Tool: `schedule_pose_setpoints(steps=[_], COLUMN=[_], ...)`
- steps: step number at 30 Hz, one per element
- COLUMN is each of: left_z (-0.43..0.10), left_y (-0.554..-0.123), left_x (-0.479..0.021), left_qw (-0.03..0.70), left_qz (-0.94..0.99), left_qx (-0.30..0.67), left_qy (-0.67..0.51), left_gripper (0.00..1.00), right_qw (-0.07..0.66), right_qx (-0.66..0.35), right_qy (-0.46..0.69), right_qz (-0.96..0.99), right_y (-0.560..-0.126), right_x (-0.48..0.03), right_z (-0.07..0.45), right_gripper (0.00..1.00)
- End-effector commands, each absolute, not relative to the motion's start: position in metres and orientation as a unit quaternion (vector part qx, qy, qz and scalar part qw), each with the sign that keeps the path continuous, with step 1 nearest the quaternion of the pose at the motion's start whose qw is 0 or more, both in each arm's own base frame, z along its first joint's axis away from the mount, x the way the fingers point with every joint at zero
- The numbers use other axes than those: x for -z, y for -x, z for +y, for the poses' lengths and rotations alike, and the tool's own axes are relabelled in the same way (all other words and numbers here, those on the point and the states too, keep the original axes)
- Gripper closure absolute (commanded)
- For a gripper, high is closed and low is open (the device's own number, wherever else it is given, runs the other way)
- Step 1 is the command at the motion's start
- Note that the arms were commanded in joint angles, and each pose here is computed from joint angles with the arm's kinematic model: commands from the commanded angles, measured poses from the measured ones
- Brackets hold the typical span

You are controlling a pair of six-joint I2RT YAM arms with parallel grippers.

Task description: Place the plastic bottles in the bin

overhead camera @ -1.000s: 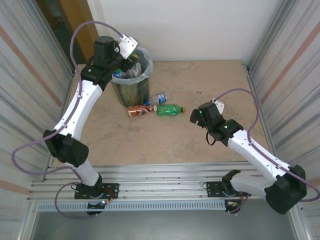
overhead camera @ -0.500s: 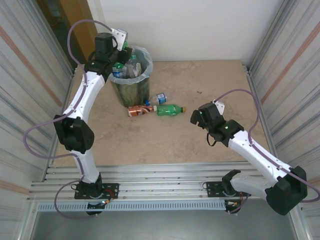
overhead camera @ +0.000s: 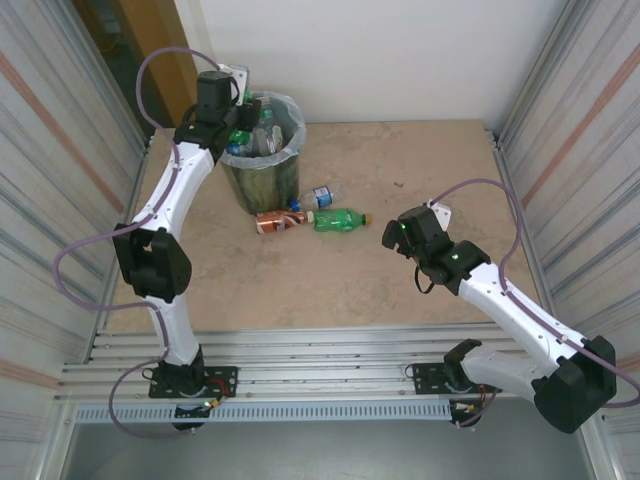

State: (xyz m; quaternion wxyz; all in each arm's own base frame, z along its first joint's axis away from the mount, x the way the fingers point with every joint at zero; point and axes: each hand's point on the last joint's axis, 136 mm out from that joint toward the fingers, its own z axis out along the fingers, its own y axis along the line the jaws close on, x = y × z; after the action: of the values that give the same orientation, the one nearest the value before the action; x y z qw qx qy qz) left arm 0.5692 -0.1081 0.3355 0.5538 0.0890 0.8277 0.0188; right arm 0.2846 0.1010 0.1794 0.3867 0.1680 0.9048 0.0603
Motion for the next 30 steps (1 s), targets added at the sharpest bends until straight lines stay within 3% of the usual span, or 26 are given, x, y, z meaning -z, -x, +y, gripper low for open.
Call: schedule_pose_setpoints(steps=[1,6,13,21,23,28,30], left_z=[-0.098,-0.100,-0.098,-0.087,-0.085,-0.081,-0.081], left_y=[-0.567,-0.566,-0.565,-0.561,-0.560,-0.556,-0.556], left_x=[-0.324,-0.309,-0.298,-0.305,-0.306,-0.305,-0.306], left_qw=[0.538,0.524,0.511,0.514,0.514,0.513,0.513], left_qz=[0.840,0.849,0.858,0.856,0.856,0.857,0.856], left_qx=[-0.030,-0.022,-0.022,-0.042,-0.048,-0.054,-0.054], left_qy=[-0.064,-0.061,-0.050,-0.029,-0.025,-0.019,-0.017], left_gripper=[0.59,0.57,0.40,0.35,0.28,0.26,0.20], right_qw=[0.391,0.390,0.390,0.389,0.388,0.387,0.387], right_qx=[-0.062,-0.063,-0.060,-0.060,-0.061,-0.061,-0.061], right_qy=[-0.181,-0.178,-0.177,-0.178,-0.177,-0.177,-0.177], right_qz=[0.900,0.901,0.902,0.902,0.902,0.903,0.903], right_y=[-0.284,-0.285,-0.284,-0.286,-0.286,-0.286,-0.286], right_x=[-0.184,-0.185,-0.184,-0.183,-0.183,-0.181,-0.182], right_z=[0.099,0.101,0.100,0.101,0.102,0.103,0.102], right_gripper=[0.02,0.02,0.02,0.02,0.02,0.02,0.02])
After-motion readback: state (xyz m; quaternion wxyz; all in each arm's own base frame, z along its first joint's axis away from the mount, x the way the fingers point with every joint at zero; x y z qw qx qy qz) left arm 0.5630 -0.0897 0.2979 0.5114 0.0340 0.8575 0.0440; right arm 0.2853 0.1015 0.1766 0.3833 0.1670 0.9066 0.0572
